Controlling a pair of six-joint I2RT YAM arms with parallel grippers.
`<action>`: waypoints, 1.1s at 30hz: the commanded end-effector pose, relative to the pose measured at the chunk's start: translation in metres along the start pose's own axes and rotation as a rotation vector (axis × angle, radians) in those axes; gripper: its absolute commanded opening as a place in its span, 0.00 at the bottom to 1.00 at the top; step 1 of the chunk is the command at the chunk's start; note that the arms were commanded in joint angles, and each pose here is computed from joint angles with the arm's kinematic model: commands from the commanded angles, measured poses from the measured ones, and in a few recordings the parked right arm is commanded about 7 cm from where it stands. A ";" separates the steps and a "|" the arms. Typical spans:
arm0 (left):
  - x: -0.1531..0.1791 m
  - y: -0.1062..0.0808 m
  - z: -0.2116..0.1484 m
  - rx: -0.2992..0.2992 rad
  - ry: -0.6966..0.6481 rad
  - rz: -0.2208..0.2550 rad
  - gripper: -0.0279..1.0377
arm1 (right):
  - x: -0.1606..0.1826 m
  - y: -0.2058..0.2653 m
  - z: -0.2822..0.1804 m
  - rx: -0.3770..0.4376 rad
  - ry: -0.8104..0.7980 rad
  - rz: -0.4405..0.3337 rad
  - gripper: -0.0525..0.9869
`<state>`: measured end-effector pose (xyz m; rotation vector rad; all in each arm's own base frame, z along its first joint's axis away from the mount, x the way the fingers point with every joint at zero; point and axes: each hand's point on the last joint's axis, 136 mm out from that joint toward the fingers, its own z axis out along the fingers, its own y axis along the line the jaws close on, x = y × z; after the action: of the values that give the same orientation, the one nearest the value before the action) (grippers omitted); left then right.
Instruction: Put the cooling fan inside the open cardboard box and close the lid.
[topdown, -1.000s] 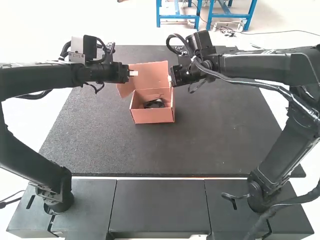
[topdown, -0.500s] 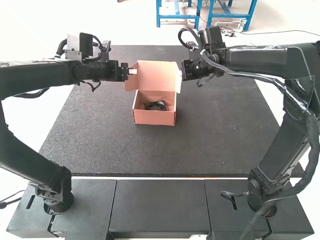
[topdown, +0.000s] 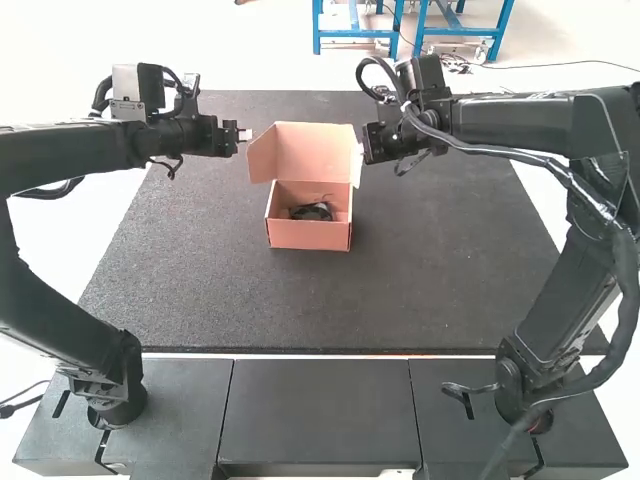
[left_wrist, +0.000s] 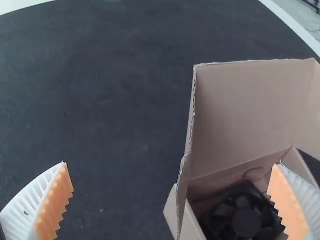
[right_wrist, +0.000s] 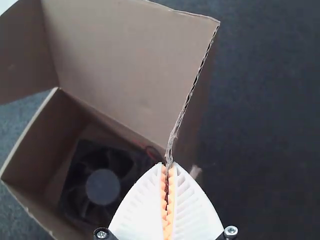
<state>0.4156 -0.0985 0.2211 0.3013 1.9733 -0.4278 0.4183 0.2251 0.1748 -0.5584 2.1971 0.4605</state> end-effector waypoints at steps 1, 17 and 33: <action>-0.003 0.003 -0.006 -0.026 -0.025 0.036 0.89 | -0.002 -0.001 -0.002 -0.012 -0.009 -0.008 0.03; 0.035 -0.021 0.028 0.050 0.015 0.065 0.88 | 0.000 0.000 -0.003 -0.018 -0.008 -0.007 0.03; 0.017 -0.015 0.045 0.028 -0.041 0.084 0.65 | 0.009 0.005 -0.002 -0.036 0.017 -0.003 0.03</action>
<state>0.4268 -0.1373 0.1639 0.4043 1.9719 -0.4382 0.4130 0.2272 0.1684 -0.5736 2.2111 0.4857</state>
